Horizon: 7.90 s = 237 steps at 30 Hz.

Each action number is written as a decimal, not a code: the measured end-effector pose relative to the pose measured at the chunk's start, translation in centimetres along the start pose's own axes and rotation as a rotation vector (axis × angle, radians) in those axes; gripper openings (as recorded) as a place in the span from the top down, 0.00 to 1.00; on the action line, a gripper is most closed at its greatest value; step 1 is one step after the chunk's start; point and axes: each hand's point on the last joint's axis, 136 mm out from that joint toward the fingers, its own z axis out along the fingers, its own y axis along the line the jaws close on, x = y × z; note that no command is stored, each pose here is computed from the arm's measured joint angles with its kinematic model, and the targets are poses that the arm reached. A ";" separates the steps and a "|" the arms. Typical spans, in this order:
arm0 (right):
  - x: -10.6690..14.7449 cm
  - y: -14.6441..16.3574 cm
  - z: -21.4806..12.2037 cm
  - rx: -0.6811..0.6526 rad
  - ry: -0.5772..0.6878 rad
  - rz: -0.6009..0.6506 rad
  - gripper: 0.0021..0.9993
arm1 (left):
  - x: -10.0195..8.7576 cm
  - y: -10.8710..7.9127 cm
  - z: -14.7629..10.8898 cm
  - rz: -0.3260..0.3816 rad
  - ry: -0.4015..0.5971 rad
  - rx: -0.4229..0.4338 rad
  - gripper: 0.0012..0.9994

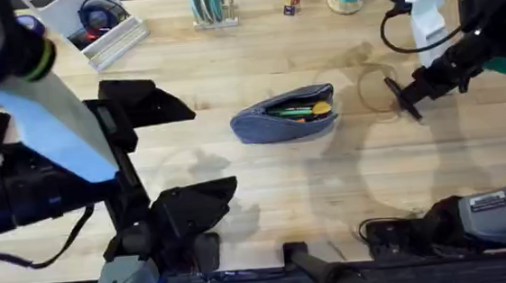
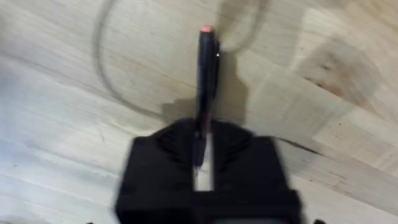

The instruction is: Unzip the bag, pick up the pens from the table one at a time and place them inside, then zip the bag closed.

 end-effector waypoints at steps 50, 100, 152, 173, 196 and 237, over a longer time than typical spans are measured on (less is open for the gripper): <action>-5.0 17.0 -13.1 -0.336 -0.108 -0.739 0.97 | 0.0 0.0 0.0 0.000 0.000 0.000 0.00; -8.5 22.5 -9.4 -0.385 -0.215 -1.351 0.97 | 0.0 0.0 0.0 0.000 0.000 0.000 0.00; -9.3 23.5 -9.0 -0.446 -0.246 -1.247 0.00 | 0.0 0.0 0.0 0.000 0.000 0.000 0.00; -14.1 23.3 -14.2 -0.404 -0.291 -0.700 0.00 | 0.0 0.0 0.0 0.000 0.000 0.000 0.00; -10.5 24.7 -14.9 -0.535 -0.157 -0.611 0.00 | 0.2 0.5 0.0 0.012 0.014 -0.025 0.01; -10.6 24.7 -14.9 -0.535 -0.158 -0.608 0.00 | 7.1 7.3 13.4 0.310 0.001 0.387 0.00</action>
